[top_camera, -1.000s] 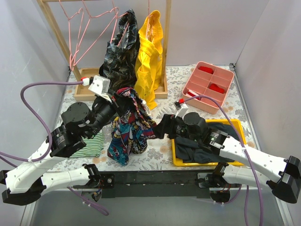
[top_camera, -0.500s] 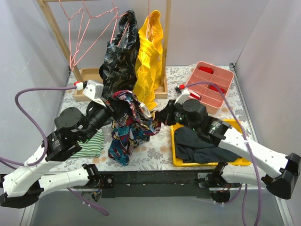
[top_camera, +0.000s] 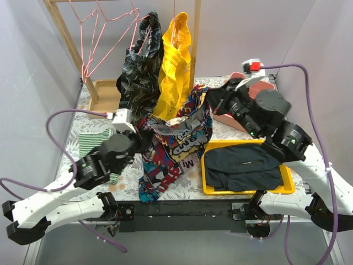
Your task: Place the shorts on the hanger
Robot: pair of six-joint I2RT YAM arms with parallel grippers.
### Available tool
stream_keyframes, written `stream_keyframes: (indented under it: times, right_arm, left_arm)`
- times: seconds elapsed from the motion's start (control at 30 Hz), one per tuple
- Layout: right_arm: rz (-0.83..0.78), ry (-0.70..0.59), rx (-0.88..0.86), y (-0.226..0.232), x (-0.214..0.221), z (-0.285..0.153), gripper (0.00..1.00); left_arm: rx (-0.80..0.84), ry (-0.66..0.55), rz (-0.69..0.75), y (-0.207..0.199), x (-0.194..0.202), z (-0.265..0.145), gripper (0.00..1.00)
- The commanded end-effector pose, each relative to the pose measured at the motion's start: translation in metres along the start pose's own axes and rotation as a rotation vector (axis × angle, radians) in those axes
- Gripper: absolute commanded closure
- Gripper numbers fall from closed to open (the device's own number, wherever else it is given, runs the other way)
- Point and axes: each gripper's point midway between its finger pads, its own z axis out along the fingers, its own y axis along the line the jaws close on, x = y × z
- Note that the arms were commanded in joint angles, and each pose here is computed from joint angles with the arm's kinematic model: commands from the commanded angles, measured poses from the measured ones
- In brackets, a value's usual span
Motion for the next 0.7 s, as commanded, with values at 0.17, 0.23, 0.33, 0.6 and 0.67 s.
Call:
stream_keyframes:
  times: [0.17, 0.23, 0.33, 0.6, 0.67]
  right_arm:
    - [-0.218, 0.531, 0.422, -0.133, 0.203, 0.025, 0.99]
    - [-0.204, 0.566, 0.453, -0.153, 0.221, 0.028, 0.99]
    - [-0.18, 0.648, 0.423, -0.165, 0.251, 0.028, 0.99]
    - [-0.175, 0.682, 0.408, -0.171, 0.259, 0.037, 0.99]
    - [-0.168, 0.682, 0.389, -0.168, 0.26, 0.038, 0.99]
  left_arm:
    - [-0.115, 0.296, -0.163, 0.058, 0.124, 0.043, 1.0]
    - [-0.081, 0.335, -0.181, 0.057, 0.138, 0.041, 0.94]
    - [0.011, 0.391, -0.179, 0.044, 0.148, 0.034, 0.67]
    - [0.31, 0.316, -0.101, -0.01, 0.081, -0.013, 0.31]
    - [0.36, 0.198, -0.104, -0.022, 0.042, -0.027, 0.3]
